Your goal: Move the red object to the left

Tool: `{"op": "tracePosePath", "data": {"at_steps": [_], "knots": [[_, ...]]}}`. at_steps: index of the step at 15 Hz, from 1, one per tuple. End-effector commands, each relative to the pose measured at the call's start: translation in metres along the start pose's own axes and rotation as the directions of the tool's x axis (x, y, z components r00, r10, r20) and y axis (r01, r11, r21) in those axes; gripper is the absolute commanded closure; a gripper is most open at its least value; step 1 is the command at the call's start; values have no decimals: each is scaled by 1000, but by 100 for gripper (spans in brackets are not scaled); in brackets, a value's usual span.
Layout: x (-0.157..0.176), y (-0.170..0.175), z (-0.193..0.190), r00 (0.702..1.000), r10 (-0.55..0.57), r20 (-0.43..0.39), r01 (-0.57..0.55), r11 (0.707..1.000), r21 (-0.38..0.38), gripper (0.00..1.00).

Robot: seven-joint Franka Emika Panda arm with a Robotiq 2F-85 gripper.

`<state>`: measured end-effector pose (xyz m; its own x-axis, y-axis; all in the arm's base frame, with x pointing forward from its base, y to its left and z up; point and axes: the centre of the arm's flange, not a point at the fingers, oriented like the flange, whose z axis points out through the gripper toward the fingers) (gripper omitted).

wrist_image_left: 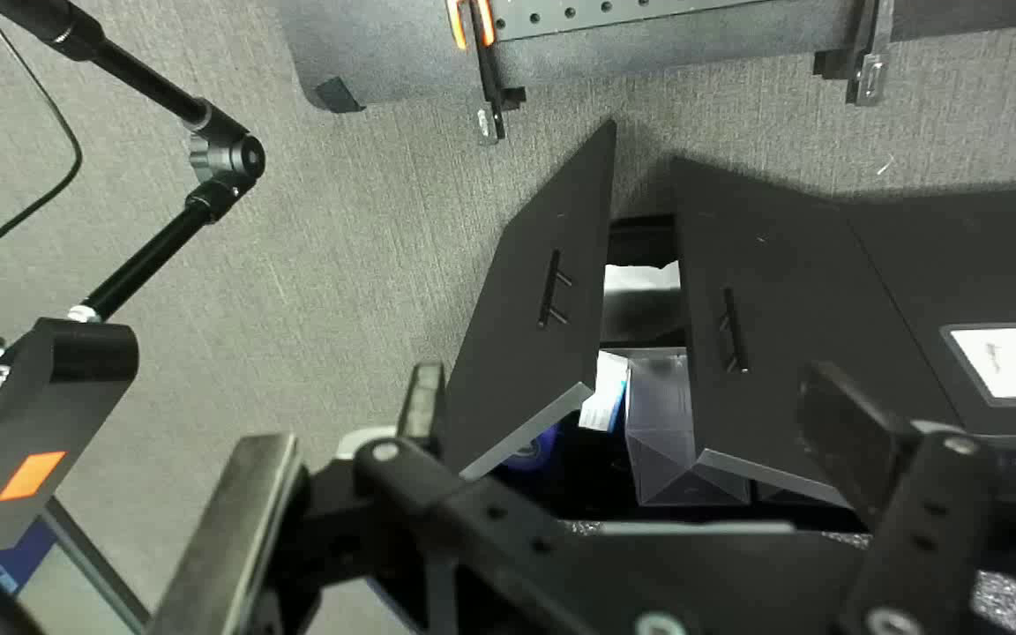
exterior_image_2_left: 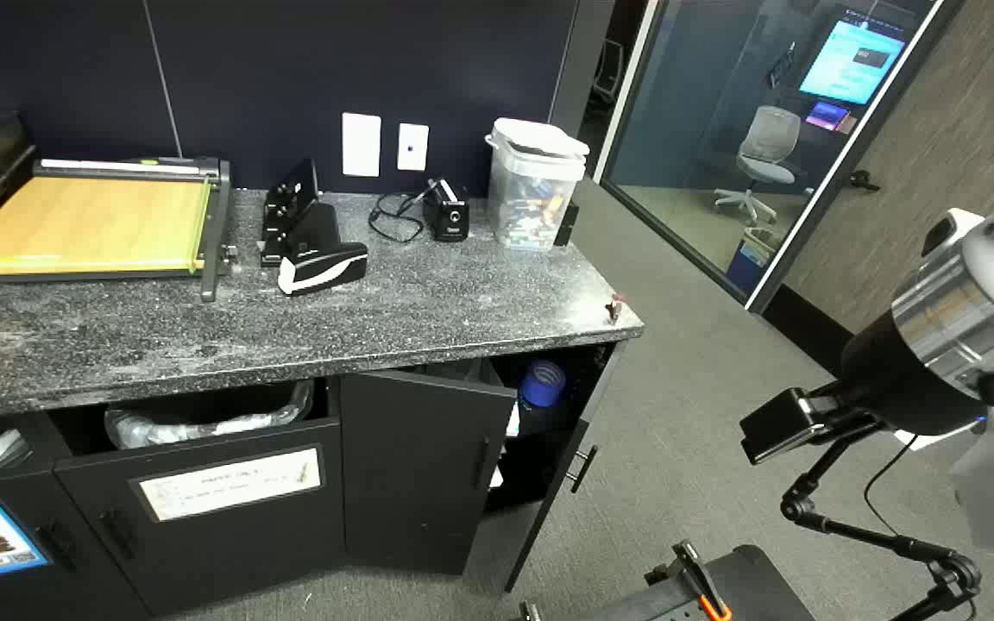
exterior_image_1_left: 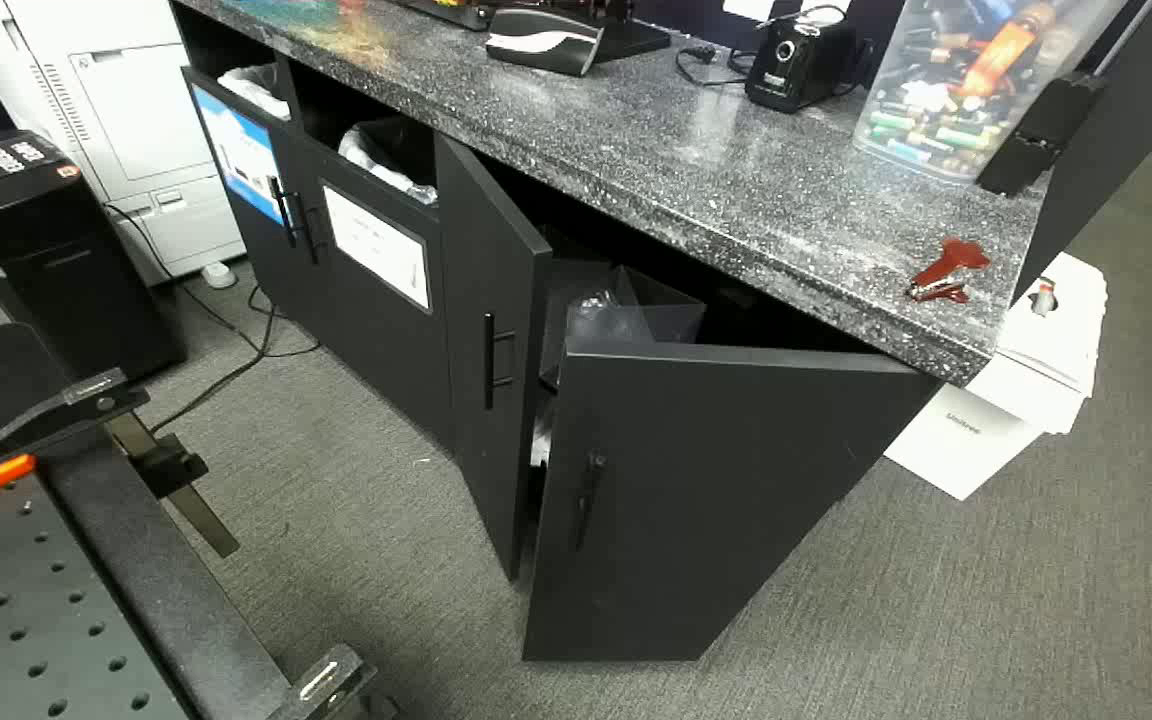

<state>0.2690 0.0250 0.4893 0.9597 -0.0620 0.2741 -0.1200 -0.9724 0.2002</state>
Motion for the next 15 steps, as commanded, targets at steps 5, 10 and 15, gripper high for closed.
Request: {"op": "tracePosePath", "data": {"at_steps": [5, 10, 15], "knots": [[-2, -1, 7, 1000, -3, 18, 3, 1000, -2, 0], [12, 0, 5, 1000, 3, 23, -2, 1000, -5, 0], [114, 36, -3, 996, 71, -46, -70, 997, 21, 0]]}}
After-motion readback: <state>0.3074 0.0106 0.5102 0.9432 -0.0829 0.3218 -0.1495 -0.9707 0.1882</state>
